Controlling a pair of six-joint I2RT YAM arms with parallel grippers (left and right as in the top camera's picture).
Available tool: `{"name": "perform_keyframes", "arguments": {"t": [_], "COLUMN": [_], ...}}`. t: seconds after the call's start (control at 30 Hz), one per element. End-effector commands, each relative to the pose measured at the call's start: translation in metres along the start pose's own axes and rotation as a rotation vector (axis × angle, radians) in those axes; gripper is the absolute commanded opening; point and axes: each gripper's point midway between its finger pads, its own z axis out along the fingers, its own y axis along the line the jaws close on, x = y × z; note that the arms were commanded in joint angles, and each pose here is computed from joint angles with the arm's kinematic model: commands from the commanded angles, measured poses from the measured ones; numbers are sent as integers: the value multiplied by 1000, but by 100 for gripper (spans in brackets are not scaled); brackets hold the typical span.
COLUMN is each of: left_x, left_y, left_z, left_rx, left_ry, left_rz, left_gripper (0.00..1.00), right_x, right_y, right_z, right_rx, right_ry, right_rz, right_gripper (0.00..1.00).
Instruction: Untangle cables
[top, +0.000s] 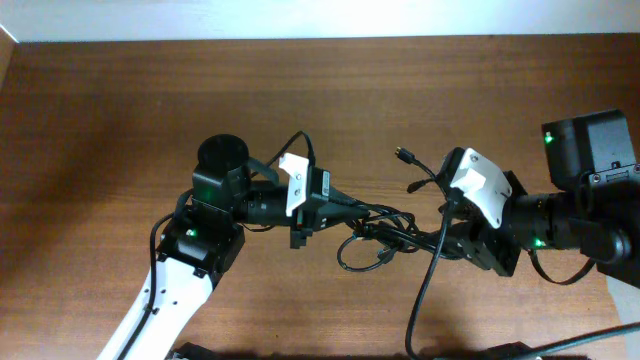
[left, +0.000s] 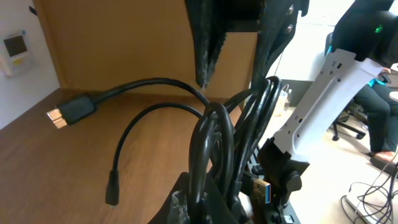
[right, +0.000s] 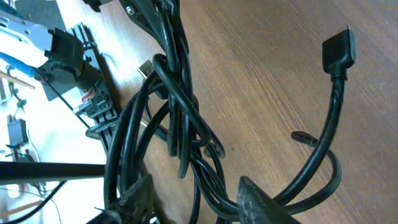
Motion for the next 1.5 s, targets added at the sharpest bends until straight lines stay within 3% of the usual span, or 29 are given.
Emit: {"name": "perform_keyframes", "arguments": {"t": [0.0,0.17,0.2,0.27,0.37,0.47,0.57,0.67,0.93,1.1,1.27,1.4,1.47], "left_x": [-4,-14,-15,-15,-15,-11,-5,-4,-4,-11,-12,-10,-9], "left_y": [4,7,7,7,7,10,9,8,9,-14,-20,-2,4], "left_z": [-1,-1,-1,-1,-1,-1,-1,-1,-1,-1,-2,-1,-1], "left_rx": [-21,-34,-35,-35,-35,-53,-50,-46,-49,83,117,10,-22], "left_ry": [-5,-32,-35,-35,-35,-22,-9,-6,-3,-37,-48,-24,-17], "left_rz": [-18,-36,-34,-34,-35,-64,-99,-59,53,170,218,216,216], "left_gripper": [0,0,0,0,0,0,0,0,0,0,0,0,0], "right_x": [-5,-3,-3,-3,-3,-9,-20,-27,-28,-29,-30,-20,-17], "right_y": [6,6,6,5,6,9,12,18,28,17,16,24,27], "right_z": [-2,-1,0,1,1,0,-1,-2,-4,-2,-2,-2,-2], "right_rx": [-25,-29,-31,-33,-35,-54,-83,-119,-174,-122,-116,-148,-158], "right_ry": [-18,-13,-11,-8,-9,-40,-96,-134,-148,-141,-143,-103,-90], "right_rz": [-2,2,4,7,7,-2,-23,-30,-10,-33,-37,24,37], "right_gripper": [38,26,22,4,7,35,47,51,51,51,50,29,29]}}
